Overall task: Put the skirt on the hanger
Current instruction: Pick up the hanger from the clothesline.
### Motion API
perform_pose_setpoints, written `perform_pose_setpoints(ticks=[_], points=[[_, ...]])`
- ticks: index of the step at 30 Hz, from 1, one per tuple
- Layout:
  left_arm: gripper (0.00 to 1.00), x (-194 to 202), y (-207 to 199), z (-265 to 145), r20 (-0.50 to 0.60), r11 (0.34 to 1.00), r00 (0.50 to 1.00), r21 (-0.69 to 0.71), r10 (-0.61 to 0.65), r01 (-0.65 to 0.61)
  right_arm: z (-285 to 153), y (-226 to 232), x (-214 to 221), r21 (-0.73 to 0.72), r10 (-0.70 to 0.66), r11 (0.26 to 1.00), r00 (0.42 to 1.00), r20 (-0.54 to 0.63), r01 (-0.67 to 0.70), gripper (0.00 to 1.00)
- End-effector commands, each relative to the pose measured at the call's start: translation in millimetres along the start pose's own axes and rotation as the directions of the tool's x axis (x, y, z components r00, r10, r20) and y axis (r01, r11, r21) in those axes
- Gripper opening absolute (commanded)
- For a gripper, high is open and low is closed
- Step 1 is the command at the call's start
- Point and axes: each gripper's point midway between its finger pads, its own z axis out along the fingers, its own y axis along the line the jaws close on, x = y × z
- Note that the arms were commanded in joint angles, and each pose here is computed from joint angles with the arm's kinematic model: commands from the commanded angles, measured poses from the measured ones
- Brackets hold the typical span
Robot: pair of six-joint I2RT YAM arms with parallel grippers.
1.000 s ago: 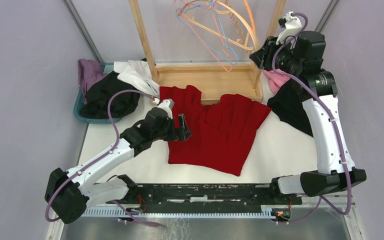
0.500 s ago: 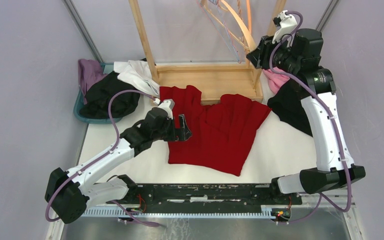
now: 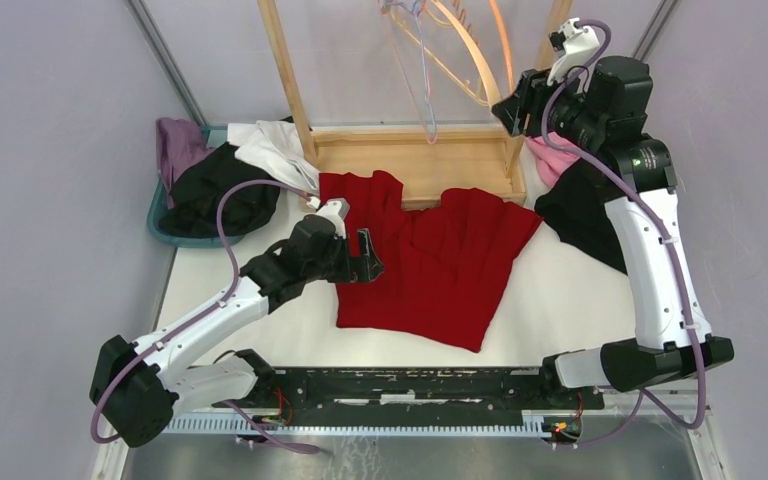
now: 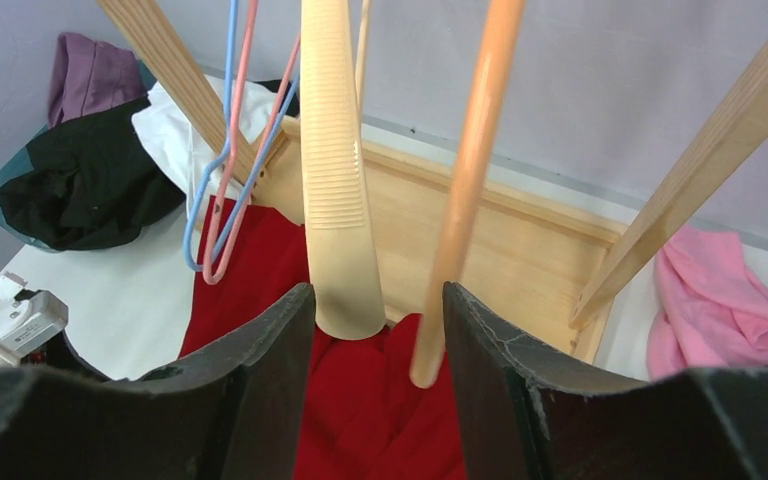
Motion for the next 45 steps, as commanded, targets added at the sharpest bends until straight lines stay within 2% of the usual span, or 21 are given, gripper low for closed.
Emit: perform_pose_setpoints(ticks=[1, 5, 9, 17, 26, 30, 38, 45], points=[[0.99, -13.5, -11.3, -3.8, 0.043, 0.999, 0.999, 0.041, -0.022, 0.020, -21.2, 13.1, -51.2, -0.010, -0.040, 0.999, 0.983, 0.182, 0.042, 0.56], [0.99, -12.9, -11.3, -4.0, 0.042, 0.999, 0.999, 0.040, -0.020, 0.018, -29.5, 25.2, -78.8, -0.045, -0.041, 0.997, 0.959, 0.279, 0.055, 0.59], [0.99, -14.5, -11.9, -4.4, 0.045, 0.999, 0.999, 0.042, -0.021, 0.019, -15.1, 26.4, -100.3, -0.063, -0.047, 0.995, 0.944, 0.327, 0.072, 0.65], [0.99, -15.4, -10.0, -3.0, 0.046, 0.999, 0.999, 0.029, -0.020, 0.018, 44.7, 25.5, -105.6, -0.140, 0.002, 0.989, 0.953, 0.302, 0.042, 0.66], [0.99, -13.7, -6.1, -0.6, 0.041, 1.000, 0.999, 0.012, -0.016, 0.015, 83.7, 33.7, -93.9, -0.181, 0.041, 0.983, 0.961, 0.273, 0.009, 0.65], [0.99, -12.9, -5.1, -0.3, 0.041, 1.000, 0.999, 0.009, -0.012, 0.012, 84.0, 32.9, -93.6, -0.161, 0.049, 0.987, 0.957, 0.285, -0.003, 0.65], [0.99, -12.4, -4.4, -1.0, 0.042, 1.000, 0.999, 0.009, -0.011, 0.011, 64.8, 13.9, -102.2, -0.030, 0.071, 0.997, 0.937, 0.342, -0.065, 0.64], [0.99, -12.6, -4.6, -2.3, 0.046, 1.000, 0.999, 0.012, -0.011, 0.011, 65.2, 36.6, -105.8, -0.134, 0.096, 0.989, 0.937, 0.334, -0.054, 0.64]])
